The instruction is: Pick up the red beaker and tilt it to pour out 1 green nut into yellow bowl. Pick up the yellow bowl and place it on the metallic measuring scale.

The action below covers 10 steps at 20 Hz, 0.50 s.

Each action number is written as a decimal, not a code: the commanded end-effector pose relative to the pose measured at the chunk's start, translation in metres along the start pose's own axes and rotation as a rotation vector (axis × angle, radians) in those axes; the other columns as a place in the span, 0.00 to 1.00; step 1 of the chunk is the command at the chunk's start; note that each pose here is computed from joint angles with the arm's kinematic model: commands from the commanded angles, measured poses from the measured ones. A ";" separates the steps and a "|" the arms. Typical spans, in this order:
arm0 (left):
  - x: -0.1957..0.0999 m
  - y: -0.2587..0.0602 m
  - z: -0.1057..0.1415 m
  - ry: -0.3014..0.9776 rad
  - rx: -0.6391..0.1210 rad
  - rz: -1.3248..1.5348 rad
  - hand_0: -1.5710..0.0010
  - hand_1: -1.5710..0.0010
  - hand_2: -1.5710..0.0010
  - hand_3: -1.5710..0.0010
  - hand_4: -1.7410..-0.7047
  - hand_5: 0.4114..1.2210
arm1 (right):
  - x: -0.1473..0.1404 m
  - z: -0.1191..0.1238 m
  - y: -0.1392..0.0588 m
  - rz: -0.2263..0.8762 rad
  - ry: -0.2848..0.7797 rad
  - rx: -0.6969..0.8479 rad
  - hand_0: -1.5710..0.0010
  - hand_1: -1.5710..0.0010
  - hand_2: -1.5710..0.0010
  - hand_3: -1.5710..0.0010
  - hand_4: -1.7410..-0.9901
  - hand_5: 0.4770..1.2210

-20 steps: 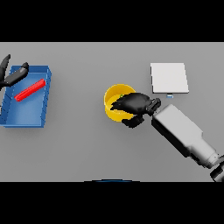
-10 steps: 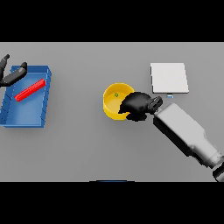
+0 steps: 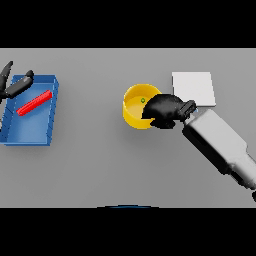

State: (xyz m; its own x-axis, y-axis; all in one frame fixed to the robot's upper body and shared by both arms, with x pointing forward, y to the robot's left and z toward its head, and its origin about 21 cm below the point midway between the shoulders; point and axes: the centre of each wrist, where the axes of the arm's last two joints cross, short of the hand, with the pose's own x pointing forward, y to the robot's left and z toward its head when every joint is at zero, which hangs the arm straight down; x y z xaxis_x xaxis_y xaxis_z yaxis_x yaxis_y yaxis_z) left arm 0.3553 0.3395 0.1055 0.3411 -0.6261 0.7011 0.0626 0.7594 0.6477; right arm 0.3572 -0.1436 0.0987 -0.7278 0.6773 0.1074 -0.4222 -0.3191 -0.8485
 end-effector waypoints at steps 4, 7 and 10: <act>0.002 0.004 0.000 -0.002 0.004 0.023 1.00 1.00 1.00 1.00 0.91 0.36 | -0.001 0.017 -0.006 0.017 0.050 -0.020 0.00 0.00 0.06 0.24 0.00 1.00; 0.000 0.002 0.000 0.000 -0.004 0.033 1.00 1.00 1.00 1.00 0.91 0.36 | -0.007 0.027 -0.008 0.005 0.081 -0.041 0.03 0.00 0.03 0.25 0.00 1.00; 0.002 0.003 0.003 0.002 -0.008 0.045 1.00 1.00 1.00 1.00 0.89 0.38 | -0.021 0.037 -0.017 0.008 0.151 -0.085 0.02 0.00 0.05 0.25 0.00 1.00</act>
State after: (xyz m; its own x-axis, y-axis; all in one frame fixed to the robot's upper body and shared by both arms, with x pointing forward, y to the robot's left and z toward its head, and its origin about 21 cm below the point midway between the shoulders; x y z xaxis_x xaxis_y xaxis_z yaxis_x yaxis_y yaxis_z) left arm 0.3535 0.3399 0.1098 0.3447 -0.5912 0.7292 0.0548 0.7881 0.6131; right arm 0.3595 -0.1769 0.1301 -0.6361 0.7712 0.0242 -0.3645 -0.2727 -0.8904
